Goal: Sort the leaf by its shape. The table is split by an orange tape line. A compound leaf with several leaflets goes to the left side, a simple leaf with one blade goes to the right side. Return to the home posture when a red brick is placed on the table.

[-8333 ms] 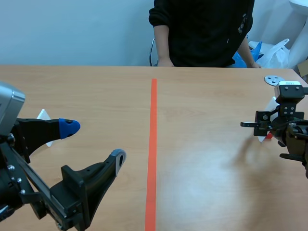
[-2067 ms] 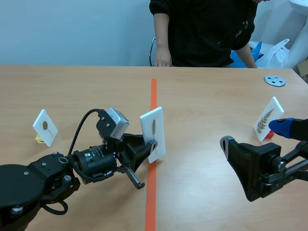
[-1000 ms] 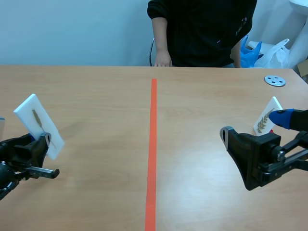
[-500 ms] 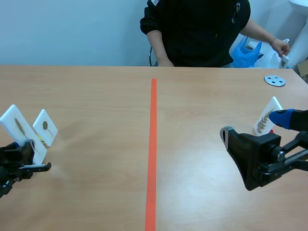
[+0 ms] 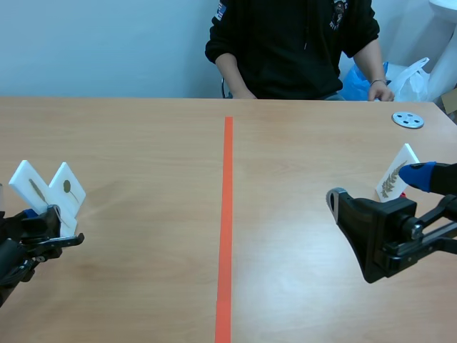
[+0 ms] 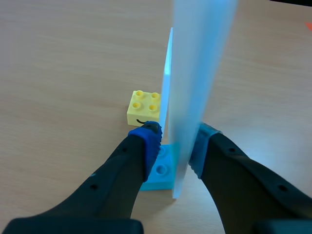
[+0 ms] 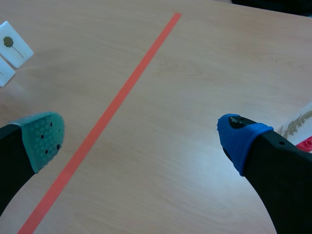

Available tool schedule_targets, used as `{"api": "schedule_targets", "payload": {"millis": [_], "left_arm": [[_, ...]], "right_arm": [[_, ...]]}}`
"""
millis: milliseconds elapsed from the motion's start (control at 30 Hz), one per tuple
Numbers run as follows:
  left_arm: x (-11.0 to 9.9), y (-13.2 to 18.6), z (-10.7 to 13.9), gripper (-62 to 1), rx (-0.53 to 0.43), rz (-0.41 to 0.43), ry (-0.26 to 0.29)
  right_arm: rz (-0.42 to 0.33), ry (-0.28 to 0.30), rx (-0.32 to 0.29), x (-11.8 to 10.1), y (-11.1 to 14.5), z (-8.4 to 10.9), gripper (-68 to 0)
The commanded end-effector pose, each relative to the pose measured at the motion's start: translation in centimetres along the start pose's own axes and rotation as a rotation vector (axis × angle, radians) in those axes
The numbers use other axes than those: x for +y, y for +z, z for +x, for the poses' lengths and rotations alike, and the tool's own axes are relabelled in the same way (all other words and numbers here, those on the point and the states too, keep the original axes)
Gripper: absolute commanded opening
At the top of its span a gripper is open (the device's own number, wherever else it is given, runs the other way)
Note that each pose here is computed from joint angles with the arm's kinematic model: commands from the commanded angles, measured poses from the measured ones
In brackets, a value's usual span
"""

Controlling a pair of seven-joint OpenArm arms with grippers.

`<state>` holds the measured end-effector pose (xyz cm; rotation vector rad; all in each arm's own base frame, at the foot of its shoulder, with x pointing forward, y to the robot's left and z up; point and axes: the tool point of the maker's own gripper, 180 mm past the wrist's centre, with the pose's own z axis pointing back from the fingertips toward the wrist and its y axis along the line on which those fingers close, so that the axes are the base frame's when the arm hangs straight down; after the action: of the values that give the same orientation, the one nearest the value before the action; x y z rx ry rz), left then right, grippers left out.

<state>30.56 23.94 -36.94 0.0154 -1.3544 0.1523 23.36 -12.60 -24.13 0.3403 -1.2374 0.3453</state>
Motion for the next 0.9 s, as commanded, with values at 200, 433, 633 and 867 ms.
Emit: {"api": "schedule_targets", "payload": {"millis": [200, 433, 633, 867], "left_arm": [[-0.2, -0.2, 1.4, -13.9, -0.046, -0.009, -0.002], [-0.8, 0.3, 5.1, -12.8, -0.142, -0.028, 0.001], [-1.4, 2.0, 10.1, -12.6, -0.257, -0.058, -0.019], [-4.0, 5.2, 14.7, -12.6, -0.319, -0.159, -0.059]], "right_arm": [[-0.006, 0.002, -0.037, -0.3, -0.1, 0.9, -1.9], [-0.006, 0.002, -0.037, -0.3, -0.1, 0.9, -1.9], [-0.006, 0.002, -0.037, -0.3, -0.1, 0.9, -1.9], [-0.007, 0.002, -0.037, -0.3, -0.1, 0.9, -1.9]]}}
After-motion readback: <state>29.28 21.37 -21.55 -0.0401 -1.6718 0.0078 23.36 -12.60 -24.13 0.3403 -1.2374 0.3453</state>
